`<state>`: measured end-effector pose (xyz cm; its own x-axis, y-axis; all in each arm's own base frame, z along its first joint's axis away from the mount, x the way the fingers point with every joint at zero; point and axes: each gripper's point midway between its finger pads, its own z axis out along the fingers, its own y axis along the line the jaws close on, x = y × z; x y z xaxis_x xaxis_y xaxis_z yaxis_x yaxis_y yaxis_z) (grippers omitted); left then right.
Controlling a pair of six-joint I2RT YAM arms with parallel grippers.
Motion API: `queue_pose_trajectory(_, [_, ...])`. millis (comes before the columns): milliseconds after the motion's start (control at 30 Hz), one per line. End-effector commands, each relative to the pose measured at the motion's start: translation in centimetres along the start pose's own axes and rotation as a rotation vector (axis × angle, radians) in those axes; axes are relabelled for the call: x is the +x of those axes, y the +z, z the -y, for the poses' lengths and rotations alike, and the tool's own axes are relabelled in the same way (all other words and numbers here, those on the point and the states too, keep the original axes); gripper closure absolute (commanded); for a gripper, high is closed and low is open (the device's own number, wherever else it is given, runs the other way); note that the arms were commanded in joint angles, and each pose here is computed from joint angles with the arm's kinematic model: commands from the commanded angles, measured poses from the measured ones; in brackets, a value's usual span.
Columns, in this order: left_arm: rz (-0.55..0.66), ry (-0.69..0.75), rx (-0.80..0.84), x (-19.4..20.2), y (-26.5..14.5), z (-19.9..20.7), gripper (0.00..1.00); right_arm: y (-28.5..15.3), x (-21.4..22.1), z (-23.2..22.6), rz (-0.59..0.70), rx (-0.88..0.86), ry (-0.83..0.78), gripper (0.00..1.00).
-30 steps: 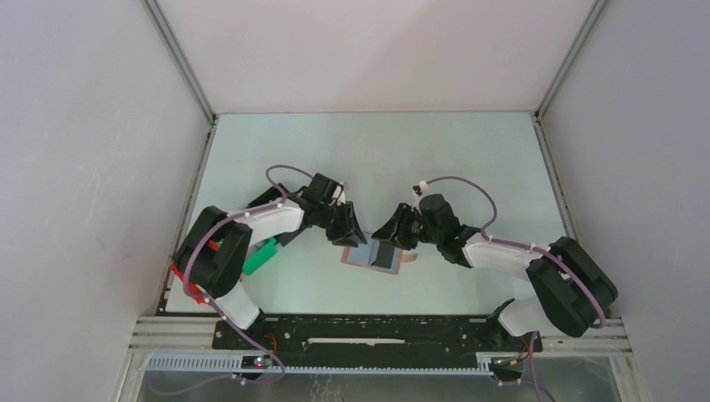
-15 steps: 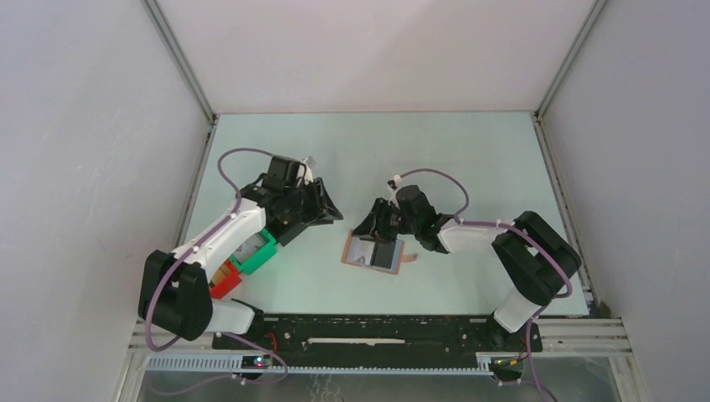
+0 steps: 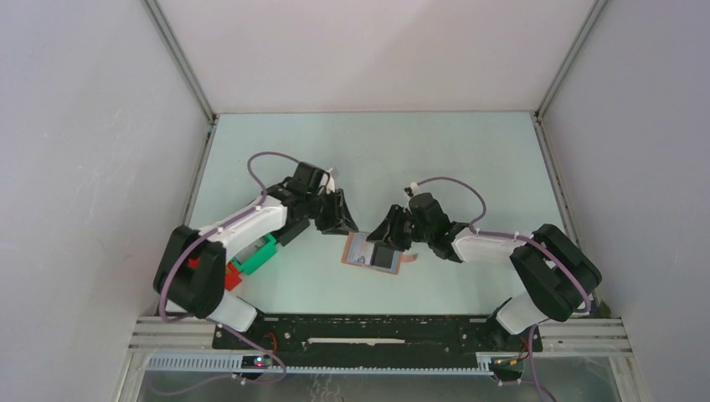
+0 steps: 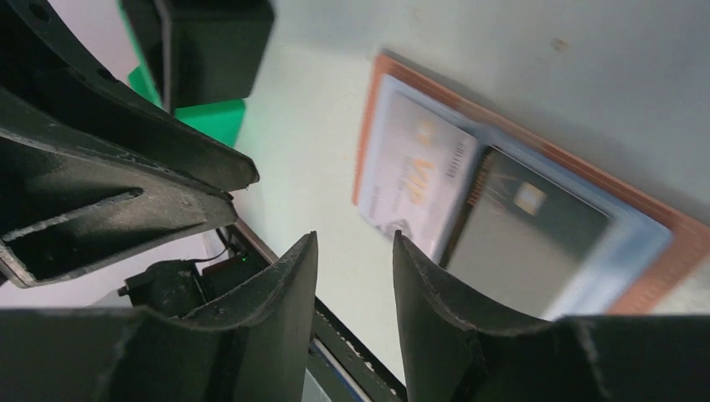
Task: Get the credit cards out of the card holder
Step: Remove the credit card from the card holder.
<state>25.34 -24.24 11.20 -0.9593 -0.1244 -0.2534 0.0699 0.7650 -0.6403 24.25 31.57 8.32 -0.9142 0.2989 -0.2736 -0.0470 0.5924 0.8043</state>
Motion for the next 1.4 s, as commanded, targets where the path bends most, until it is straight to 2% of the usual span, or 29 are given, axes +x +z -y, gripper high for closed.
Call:
queue_pose_trajectory(0, [-0.043, -0.014, 0.013, 0.7, 2.7, -0.3, 0.60, 0.0, 0.3, 1.5, 0.008, 0.052, 0.093, 0.54])
queue_pose_trajectory(333, [-0.140, -0.090, -0.062, 2.9, 7.1, -4.5, 0.62, 1.4, 0.7, 3.1, -0.023, 0.080, 0.182, 0.54])
queue_pose_trajectory(533, [-0.168, -0.117, -0.154, 4.2, 7.9, -7.2, 0.63, 1.9, 1.1, 4.7, -0.024, 0.138, 0.239, 0.55])
queue_pose_trajectory(700, [-0.192, -0.128, -0.166, 5.0, 8.4, -8.1, 0.63, 2.1, 1.3, 6.2, -0.014, 0.199, 0.275, 0.56])
queue_pose_trajectory(933, [-0.198, -0.128, -0.158, 5.1, 8.6, -8.1, 0.63, 2.9, 1.2, 4.7, -0.018, 0.104, 0.297, 0.73])
queue_pose_trajectory(1167, [-0.203, -0.136, -0.171, 5.4, 8.6, -8.5, 0.64, 1.8, 0.8, 5.0, 0.021, 0.100, 0.293, 0.99])
queue_pose_trajectory(1367, [-0.175, -0.146, -0.144, 4.9, 8.3, -7.7, 0.64, 0.4, 1.1, 6.1, 0.025, 0.076, 0.302, 1.00])
